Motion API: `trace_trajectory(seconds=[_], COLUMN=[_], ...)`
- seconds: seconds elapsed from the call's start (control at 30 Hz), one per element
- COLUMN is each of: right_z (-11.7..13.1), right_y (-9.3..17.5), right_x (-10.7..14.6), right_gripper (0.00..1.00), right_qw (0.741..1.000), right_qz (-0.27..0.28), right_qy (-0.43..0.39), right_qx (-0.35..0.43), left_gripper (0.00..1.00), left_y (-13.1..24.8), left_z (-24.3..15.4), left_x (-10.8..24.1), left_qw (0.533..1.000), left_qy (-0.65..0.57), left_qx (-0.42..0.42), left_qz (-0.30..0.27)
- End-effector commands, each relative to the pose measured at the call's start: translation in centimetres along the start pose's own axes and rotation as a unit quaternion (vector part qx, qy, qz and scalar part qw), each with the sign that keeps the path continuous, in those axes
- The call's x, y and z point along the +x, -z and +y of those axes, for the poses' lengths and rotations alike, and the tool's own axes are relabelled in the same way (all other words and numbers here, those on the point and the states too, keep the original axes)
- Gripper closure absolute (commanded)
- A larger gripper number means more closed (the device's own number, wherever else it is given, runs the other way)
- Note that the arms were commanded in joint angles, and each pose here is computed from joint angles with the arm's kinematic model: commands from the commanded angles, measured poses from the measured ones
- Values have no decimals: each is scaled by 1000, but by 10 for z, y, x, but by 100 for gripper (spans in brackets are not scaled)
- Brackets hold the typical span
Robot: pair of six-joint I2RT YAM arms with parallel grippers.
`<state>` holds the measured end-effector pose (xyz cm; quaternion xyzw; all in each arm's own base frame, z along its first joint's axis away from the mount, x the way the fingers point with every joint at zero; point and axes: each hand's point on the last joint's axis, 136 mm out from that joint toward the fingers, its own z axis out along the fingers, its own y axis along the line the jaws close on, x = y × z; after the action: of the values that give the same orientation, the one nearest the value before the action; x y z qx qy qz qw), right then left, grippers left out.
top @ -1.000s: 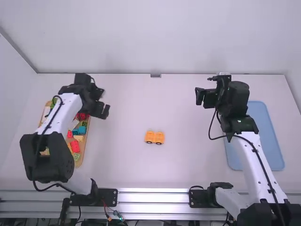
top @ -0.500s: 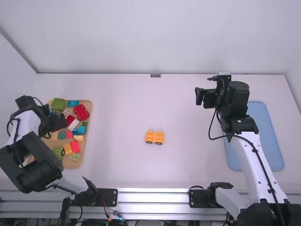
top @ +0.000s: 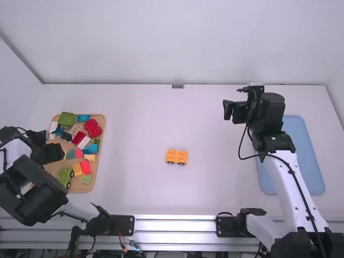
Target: Assemble lego blocks to make yellow taxi
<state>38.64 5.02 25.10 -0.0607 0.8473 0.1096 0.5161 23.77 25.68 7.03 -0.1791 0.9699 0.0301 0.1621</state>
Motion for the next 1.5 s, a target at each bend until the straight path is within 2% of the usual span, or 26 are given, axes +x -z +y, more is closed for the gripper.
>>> trace_trajectory(seconds=[0.0, 0.27, 0.4, 0.5, 0.73, 0.9, 1.1, 1.33, 1.47], right_z=[3, 3, 3, 3, 3, 3, 3, 3, 3], right_y=[3, 3, 3, 3, 3, 3, 3, 3, 3], right_x=[-17, -16, -16, -17, -17, -18, -21, -22, -22], right_gripper=[2, 2, 2, 2, 2, 2, 2, 2, 2], right_qw=[1000, 1000, 1000, 1000, 1000, 1000, 1000, 1000, 1000], right_qz=[-17, -16, -15, -17, -17, -19, -24, -28, -28], right_qy=[4, 4, 4, 7, 8, 8, 9, 9, 9], right_qx=[-4, -4, -4, -4, -4, -4, -5, -5, -5], left_gripper=[22, 27, 28, 27, 33, 35, 39, 41, 43], left_y=[1, 0, -15, -28, -47, -59, -73, -76, -86], left_z=[1, 4, -4, 1, 8, 1, 8, 5, -4], left_x=[2, -2, -2, 7, 9, 3, 10, -4, -4], left_qw=[1000, 1000, 1000, 999, 999, 998, 997, 998, 997], left_qy=[-24, -6, -13, -11, -11, -58, -57, -60, -68], left_qx=[-11, -13, 3, -6, -4, 16, 4, 15, 30], left_qz=[5, -4, 7, 35, 41, 30, 47, 16, 17])
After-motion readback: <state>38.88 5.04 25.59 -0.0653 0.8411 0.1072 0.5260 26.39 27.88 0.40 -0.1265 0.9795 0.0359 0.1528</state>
